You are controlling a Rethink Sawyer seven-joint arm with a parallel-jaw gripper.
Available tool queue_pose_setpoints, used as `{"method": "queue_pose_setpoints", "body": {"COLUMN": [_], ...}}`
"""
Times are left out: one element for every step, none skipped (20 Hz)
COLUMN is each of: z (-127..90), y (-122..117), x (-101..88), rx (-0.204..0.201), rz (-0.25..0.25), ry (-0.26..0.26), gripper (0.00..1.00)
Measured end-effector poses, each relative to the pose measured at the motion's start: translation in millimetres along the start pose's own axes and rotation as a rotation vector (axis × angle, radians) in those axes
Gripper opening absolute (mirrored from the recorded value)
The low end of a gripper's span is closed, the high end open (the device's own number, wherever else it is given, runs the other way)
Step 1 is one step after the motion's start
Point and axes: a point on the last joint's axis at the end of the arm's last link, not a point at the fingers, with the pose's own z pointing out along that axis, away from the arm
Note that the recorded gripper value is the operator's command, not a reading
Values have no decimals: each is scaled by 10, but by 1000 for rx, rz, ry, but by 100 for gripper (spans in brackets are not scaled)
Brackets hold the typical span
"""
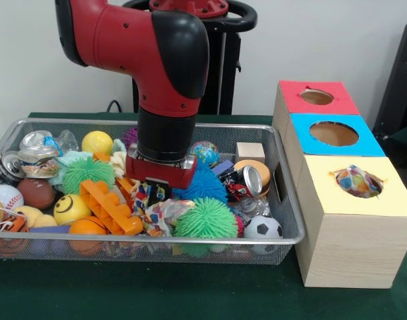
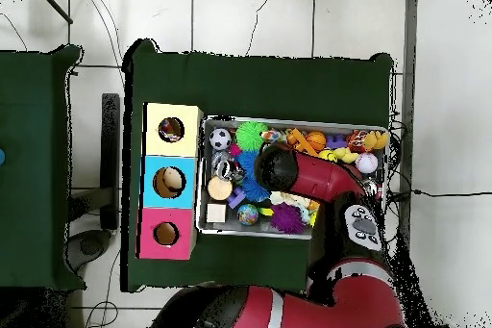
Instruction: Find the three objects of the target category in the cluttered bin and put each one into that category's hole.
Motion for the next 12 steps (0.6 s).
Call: {"method": "queue_pose_setpoints", "body": {"z": [0,0,0,0,-1,-4,-8,-11,-31,-45,-65,-85], "y": [0,0,1,0,0,1,1,2,17,33,52,71], "x": [0,0,1,0,0,-2,-4,-7,-13,-15,-20,-25], "rx": [0,0,0,0,0,0,0,0,0,0,0,1], "rz": [0,0,0,0,0,0,0,0,-3,-6,-9,-13], "ry": [0,0,0,0,0,0,-1,-2,-3,-3,-3,-4], "gripper": [0,0,0,0,0,0,0,0,0,0,0,0]}}
